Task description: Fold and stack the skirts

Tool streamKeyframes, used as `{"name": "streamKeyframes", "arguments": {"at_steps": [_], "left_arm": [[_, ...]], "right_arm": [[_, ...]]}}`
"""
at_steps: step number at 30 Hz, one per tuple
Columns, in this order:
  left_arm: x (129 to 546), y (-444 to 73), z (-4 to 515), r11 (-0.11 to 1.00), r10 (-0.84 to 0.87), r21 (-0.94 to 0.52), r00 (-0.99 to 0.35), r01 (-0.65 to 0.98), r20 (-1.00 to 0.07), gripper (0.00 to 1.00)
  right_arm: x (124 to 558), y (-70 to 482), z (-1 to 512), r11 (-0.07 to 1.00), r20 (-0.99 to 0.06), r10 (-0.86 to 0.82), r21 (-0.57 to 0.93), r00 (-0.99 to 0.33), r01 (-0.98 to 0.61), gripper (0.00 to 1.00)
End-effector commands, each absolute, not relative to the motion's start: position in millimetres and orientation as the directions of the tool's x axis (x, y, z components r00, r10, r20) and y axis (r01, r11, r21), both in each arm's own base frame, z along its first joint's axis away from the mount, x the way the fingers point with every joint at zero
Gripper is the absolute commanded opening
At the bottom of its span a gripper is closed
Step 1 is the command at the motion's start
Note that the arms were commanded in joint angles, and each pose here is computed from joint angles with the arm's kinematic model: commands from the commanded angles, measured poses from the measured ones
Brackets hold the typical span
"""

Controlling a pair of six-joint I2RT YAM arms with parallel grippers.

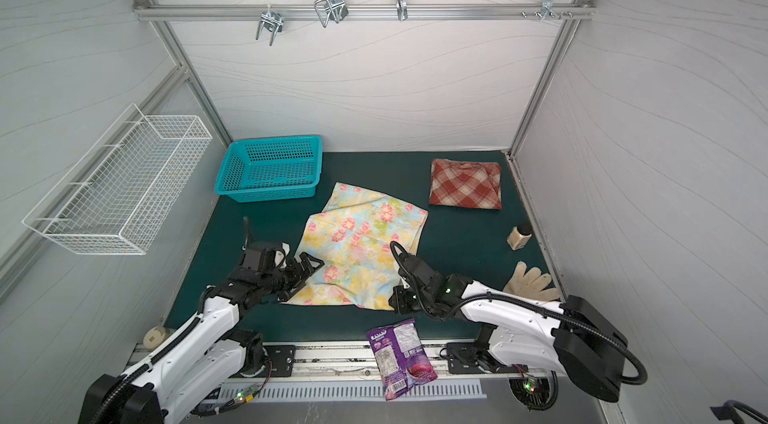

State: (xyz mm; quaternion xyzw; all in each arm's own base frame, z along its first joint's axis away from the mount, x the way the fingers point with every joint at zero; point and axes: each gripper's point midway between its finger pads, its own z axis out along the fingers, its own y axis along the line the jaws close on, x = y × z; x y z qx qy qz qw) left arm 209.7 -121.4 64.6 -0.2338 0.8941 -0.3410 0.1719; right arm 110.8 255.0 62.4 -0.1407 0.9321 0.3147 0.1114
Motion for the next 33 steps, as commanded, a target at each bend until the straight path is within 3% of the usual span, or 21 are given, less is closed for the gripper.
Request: {"name": "streamKeyframes", "arguments": {"at_steps": [1, 11, 16, 23, 28, 30, 31, 33], "left_arm": [[210, -117, 74, 0.674, -0.539, -0.68, -0.821, -0.287, -0.188, 0.99], [182, -107, 65, 0.671, -0.568, -0.645, -0.813, -0.367, -0.128, 0.99], [168, -108, 57, 0.648, -0.579, -0.644, -0.812, -0.405, -0.072, 0.99], [160, -101, 60, 0.607, -0.636, -0.661, -0.768, -0.442, -0.07, 0.98], [159, -98, 63, 0.605, -0.651, -0.655, -0.755, -0.454, -0.077, 0.97], [158, -97, 64, 0.608, -0.65, -0.649, -0.756, -0.457, -0.076, 0.97], [158, -98, 64, 0.61, -0.647, -0.647, -0.759, -0.458, -0.072, 0.98], [156, -99, 65, 0.61, -0.643, -0.644, -0.764, -0.462, -0.061, 0.98]], "right_arm": [[116, 245, 75, 0.777, -0.317, -0.175, 0.537, -0.932, -0.328, 0.04], [131, 224, 97, 0.75, -0.332, -0.106, 0.592, -0.937, -0.294, 0.0], [133, 225, 99, 0.737, -0.317, -0.106, 0.611, -0.942, -0.289, 0.01], [122, 211, 86, 0.772, -0.267, -0.124, 0.58, -0.956, -0.262, 0.06], [123, 187, 99, 0.807, -0.342, -0.076, 0.531, -0.937, -0.259, 0.31], [126, 179, 105, 0.816, -0.389, -0.064, 0.51, -0.919, -0.273, 0.52], [129, 176, 108, 0.823, -0.415, -0.063, 0.493, -0.907, -0.283, 0.97], [135, 178, 113, 0.822, -0.443, -0.077, 0.479, -0.893, -0.308, 0.99]]}}
